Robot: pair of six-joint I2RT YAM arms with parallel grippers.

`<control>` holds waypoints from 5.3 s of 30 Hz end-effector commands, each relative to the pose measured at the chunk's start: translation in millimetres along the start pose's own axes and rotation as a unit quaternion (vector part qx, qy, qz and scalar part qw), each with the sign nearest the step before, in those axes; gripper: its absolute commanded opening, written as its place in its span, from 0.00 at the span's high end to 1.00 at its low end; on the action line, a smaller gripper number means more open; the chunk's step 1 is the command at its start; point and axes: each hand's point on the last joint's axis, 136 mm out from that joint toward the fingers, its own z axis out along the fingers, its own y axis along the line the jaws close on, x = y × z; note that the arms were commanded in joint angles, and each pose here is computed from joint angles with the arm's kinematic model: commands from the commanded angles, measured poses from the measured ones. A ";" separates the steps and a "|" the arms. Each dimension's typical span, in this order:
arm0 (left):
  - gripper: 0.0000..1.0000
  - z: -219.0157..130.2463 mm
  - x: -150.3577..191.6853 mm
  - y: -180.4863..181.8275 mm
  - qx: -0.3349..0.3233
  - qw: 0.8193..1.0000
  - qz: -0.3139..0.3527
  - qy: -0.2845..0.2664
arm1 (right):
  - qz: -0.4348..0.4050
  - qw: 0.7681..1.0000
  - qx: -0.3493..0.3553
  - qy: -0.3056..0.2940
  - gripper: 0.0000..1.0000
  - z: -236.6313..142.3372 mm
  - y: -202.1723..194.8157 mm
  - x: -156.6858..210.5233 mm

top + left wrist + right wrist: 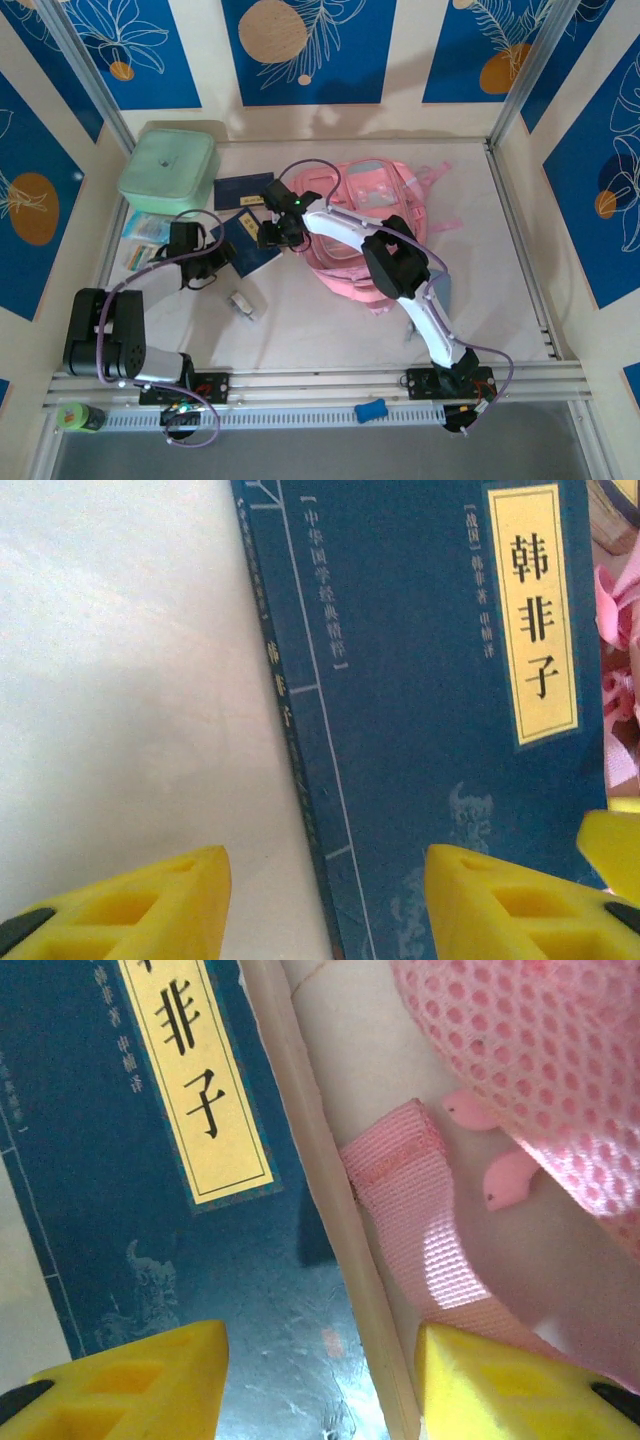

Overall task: Pack the student bag
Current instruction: Pick up the book from the middle-left of the table.

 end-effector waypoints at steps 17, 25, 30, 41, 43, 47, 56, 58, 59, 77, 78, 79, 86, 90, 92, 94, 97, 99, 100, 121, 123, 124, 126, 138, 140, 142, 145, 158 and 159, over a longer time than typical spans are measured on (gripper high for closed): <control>0.46 0.1 -15.9 27.9 -0.001 1.000 -0.027 -0.003 | 0.019 0.998 -0.052 0.041 0.47 -9.7 36.1 23.4; 0.47 8.1 -11.4 20.6 0.022 0.999 -0.026 0.019 | 0.023 0.997 -0.044 0.051 0.48 11.0 27.7 22.7; 0.47 10.7 -5.7 19.3 0.034 0.999 -0.031 0.029 | 0.023 0.997 -0.049 0.051 0.47 18.8 28.8 22.5; 0.47 15.6 3.5 14.6 0.061 0.996 -0.038 0.044 | 0.021 0.994 -0.086 0.065 0.47 21.7 47.9 21.4; 0.48 16.2 3.6 15.0 0.061 0.996 -0.038 0.044 | 0.015 0.994 -0.089 0.064 0.47 18.4 52.3 21.0; 0.48 16.9 3.2 11.0 0.073 0.996 -0.038 0.044 | 0.013 0.992 -0.108 0.063 0.47 8.6 63.1 18.5; 0.49 16.5 3.0 9.2 0.077 0.995 -0.040 0.045 | 0.016 0.991 -0.114 0.064 0.47 7.7 67.1 15.6; 0.49 17.0 4.2 8.1 0.081 0.995 -0.039 0.047 | 0.013 0.993 -0.096 0.061 0.47 12.3 59.6 16.8; 0.49 17.2 5.0 8.1 0.081 0.995 -0.038 0.049 | 0.007 0.995 -0.079 0.055 0.47 15.6 54.4 17.3; 0.50 18.2 7.3 3.7 0.094 0.993 -0.044 0.050 | -0.016 0.990 -0.128 0.062 0.47 1.9 89.5 16.1; 0.50 18.4 7.9 4.2 0.093 0.993 -0.045 0.051 | -0.016 0.990 -0.129 0.060 0.47 -1.4 90.5 13.8; 0.50 18.2 7.4 4.2 0.092 0.993 -0.044 0.050 | -0.016 0.990 -0.131 0.058 0.47 -4.3 91.5 12.1; 0.50 18.7 9.1 6.3 0.088 0.994 -0.042 0.052 | -0.014 0.986 -0.154 0.064 0.47 -20.1 99.6 11.9; 0.50 18.8 8.8 6.3 0.088 0.994 -0.042 0.052 | -0.008 0.984 -0.164 0.064 0.51 -30.4 104.4 10.3; 0.50 18.7 8.9 6.2 0.088 0.994 -0.043 0.052 | -0.007 0.984 -0.168 0.061 0.53 -35.9 106.3 8.8; 0.50 18.6 8.6 6.0 0.088 0.994 -0.043 0.052 | 0.002 0.983 -0.171 0.063 0.55 -39.5 105.9 7.8; 0.50 18.1 7.9 5.5 0.089 0.994 -0.042 0.050 | 0.021 0.983 -0.169 0.069 0.60 -39.9 100.9 7.4; 0.50 18.5 8.2 5.4 0.089 0.994 -0.043 0.052 | 0.028 0.981 -0.179 0.072 0.63 -41.8 101.5 7.5; 0.50 18.5 8.6 5.1 0.090 0.994 -0.043 0.052 | 0.031 0.979 -0.187 0.072 0.65 -43.9 103.0 7.0; 0.50 14.5 3.0 -4.5 0.105 0.992 -0.044 0.049 | 0.033 0.983 -0.173 0.054 0.94 -40.7 96.2 1.6; 0.50 11.8 -1.0 -8.2 0.108 0.992 -0.040 0.046 | 0.026 0.983 -0.175 0.039 1.00 -50.2 98.6 -4.1; 0.47 9.4 -3.9 -10.4 0.107 0.993 -0.036 0.046 | 0.022 0.983 -0.178 0.031 1.00 -55.9 100.2 -7.7; 0.41 2.6 -10.0 -14.6 0.104 0.993 -0.026 0.043 | 0.017 0.983 -0.183 0.016 1.00 -68.8 103.1 -16.6; 0.26 -73.8 -47.9 -60.9 0.131 0.991 0.025 -0.011 | -0.006 0.974 -0.214 -0.070 1.00 -179.8 93.1 -24.5; 0.25 -84.5 -47.8 -73.6 0.158 0.987 0.026 -0.009 | -0.010 0.972 -0.220 -0.084 1.00 -198.1 86.7 -18.9; 0.25 -94.9 -44.8 -87.8 0.193 0.981 0.027 -0.003 | -0.003 0.970 -0.227 -0.091 1.00 -213.8 76.6 -11.0; 0.25 -108.8 -32.4 -109.3 0.256 0.966 0.027 0.016 | 0.012 0.964 -0.244 -0.108 1.00 -236.2 60.8 4.2; 0.26 -151.8 13.1 -192.9 0.397 0.916 0.044 0.032 | 0.007 0.933 -0.330 -0.141 1.00 -313.9 8.0 66.6; 0.26 -152.3 23.1 -200.9 0.405 0.912 0.053 0.040 | 0.008 0.932 -0.335 -0.141 1.00 -317.6 2.5 71.1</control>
